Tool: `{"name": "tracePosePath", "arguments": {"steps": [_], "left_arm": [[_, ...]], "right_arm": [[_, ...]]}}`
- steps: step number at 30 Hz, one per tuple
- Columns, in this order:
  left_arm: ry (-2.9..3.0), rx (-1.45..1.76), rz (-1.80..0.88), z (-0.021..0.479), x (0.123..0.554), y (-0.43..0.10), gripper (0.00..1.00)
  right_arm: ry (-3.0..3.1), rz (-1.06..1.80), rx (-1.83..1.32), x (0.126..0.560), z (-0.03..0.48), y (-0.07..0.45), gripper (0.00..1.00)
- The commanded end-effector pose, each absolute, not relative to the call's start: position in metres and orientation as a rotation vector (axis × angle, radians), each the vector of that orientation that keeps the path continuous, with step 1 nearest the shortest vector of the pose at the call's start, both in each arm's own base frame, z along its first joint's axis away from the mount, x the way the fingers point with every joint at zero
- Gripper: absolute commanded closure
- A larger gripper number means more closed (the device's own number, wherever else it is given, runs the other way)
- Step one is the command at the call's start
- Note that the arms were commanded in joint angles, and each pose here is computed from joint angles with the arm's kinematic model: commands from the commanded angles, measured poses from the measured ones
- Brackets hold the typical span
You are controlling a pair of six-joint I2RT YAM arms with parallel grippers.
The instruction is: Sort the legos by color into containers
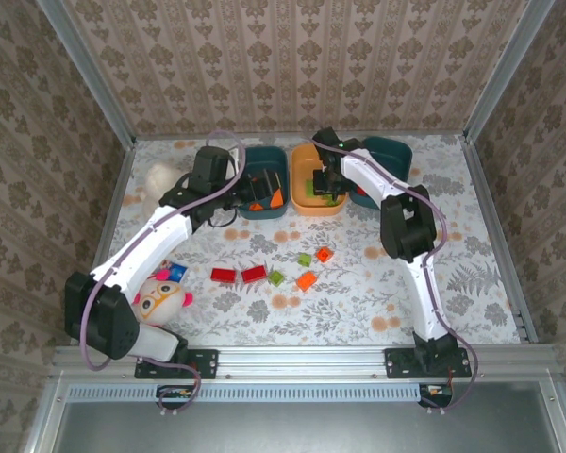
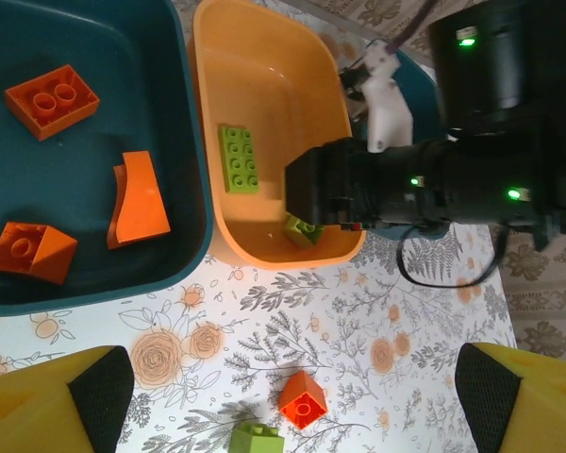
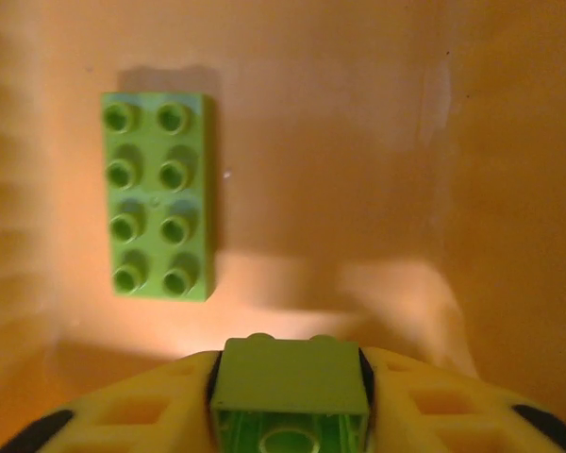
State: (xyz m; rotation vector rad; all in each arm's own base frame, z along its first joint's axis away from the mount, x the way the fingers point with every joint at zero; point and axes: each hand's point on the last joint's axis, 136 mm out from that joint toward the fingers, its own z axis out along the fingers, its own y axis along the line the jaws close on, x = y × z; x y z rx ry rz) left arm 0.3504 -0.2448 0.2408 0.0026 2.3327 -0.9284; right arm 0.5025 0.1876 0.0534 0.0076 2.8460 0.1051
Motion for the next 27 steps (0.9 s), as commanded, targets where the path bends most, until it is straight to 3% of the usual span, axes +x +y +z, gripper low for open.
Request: {"name": "tracePosePath", "arguments": {"steps": [1, 4, 9, 16, 20, 27], "left_arm": [[2.312, 0.034, -0.935, 0.251, 0.351, -0.245, 0.08], [2.345, 0.001, -0.9, 0.243, 0.346, -0.237, 0.09], [2.488, -0.241, -0.65, 0.214, 0.321, -0.188, 0.09], [2.624, -0.613, -0.488, 0.156, 0.27, -0.143, 0.12], [2.629, -0.665, -0.49, 0.147, 0.258, -0.137, 0.13], [2.674, -0.741, -0.459, 0.13, 0.234, -0.127, 0.14]], "right_arm": [[2.858, 0.137, 0.003, 0.502, 0.068, 0.195, 0.46], [2.813, 0.151, 0.004, 0.505, 0.09, 0.195, 0.39], [2.609, 0.302, -0.073, 0.495, 0.162, 0.215, 0.35], [2.128, 0.804, -0.296, 0.412, 0.238, 0.269, 0.29], [1.971, 0.919, -0.318, 0.359, 0.242, 0.27, 0.22], [2.02, 0.958, -0.376, 0.288, 0.224, 0.258, 0.21]]}}
